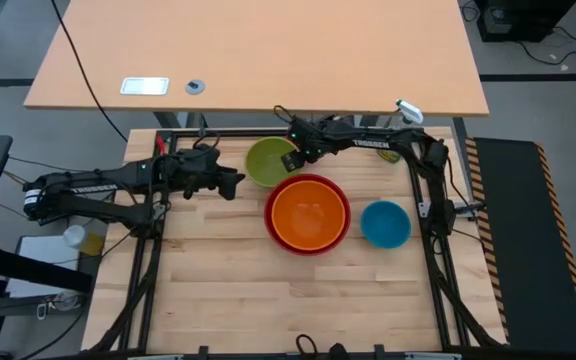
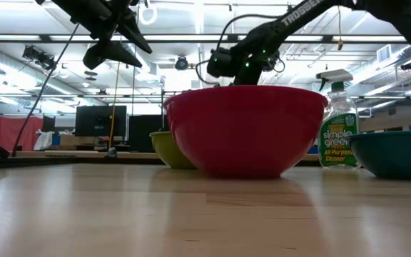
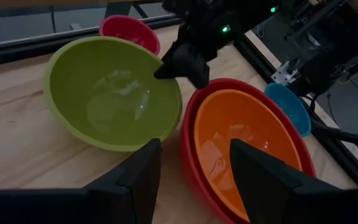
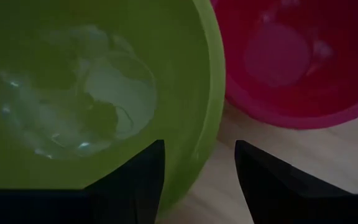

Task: Nest bowls inside each other by size order
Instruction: Stack the green bowl on top of the orange bowl

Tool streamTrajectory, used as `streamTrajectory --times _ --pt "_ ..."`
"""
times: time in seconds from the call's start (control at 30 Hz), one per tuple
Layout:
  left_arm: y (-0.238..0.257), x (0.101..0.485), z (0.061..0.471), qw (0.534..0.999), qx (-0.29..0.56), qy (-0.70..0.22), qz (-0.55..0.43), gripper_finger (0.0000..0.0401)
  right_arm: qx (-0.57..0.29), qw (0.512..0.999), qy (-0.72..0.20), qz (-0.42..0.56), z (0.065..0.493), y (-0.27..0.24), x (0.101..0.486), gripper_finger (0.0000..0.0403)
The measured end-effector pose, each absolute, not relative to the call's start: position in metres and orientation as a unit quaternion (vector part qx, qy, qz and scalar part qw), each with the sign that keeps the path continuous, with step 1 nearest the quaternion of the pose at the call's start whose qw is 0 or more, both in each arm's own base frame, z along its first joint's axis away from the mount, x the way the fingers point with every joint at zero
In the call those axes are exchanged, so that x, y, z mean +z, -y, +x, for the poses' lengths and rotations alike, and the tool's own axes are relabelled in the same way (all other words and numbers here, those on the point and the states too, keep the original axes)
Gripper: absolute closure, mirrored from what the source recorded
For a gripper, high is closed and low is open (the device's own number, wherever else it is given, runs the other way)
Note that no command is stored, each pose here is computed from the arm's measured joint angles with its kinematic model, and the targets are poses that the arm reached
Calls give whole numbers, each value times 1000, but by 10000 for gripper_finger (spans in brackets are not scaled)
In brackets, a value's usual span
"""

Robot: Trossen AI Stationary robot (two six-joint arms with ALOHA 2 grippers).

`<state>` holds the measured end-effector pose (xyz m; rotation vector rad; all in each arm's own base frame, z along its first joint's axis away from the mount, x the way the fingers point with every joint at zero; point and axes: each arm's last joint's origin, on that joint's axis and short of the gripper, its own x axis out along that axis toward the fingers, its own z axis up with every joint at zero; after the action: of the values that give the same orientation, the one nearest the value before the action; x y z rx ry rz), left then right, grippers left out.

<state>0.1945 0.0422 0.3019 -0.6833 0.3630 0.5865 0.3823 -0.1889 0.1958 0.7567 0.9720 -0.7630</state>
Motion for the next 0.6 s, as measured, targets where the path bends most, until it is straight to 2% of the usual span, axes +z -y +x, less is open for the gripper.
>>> streamTrajectory --times 0.23,0.6 --pt "-42 302 194 888 275 -178 -322 207 -362 739 -447 352 385 188 188 223" --pt "-40 302 195 904 240 -198 -293 207 -366 744 -432 356 386 190 191 373"
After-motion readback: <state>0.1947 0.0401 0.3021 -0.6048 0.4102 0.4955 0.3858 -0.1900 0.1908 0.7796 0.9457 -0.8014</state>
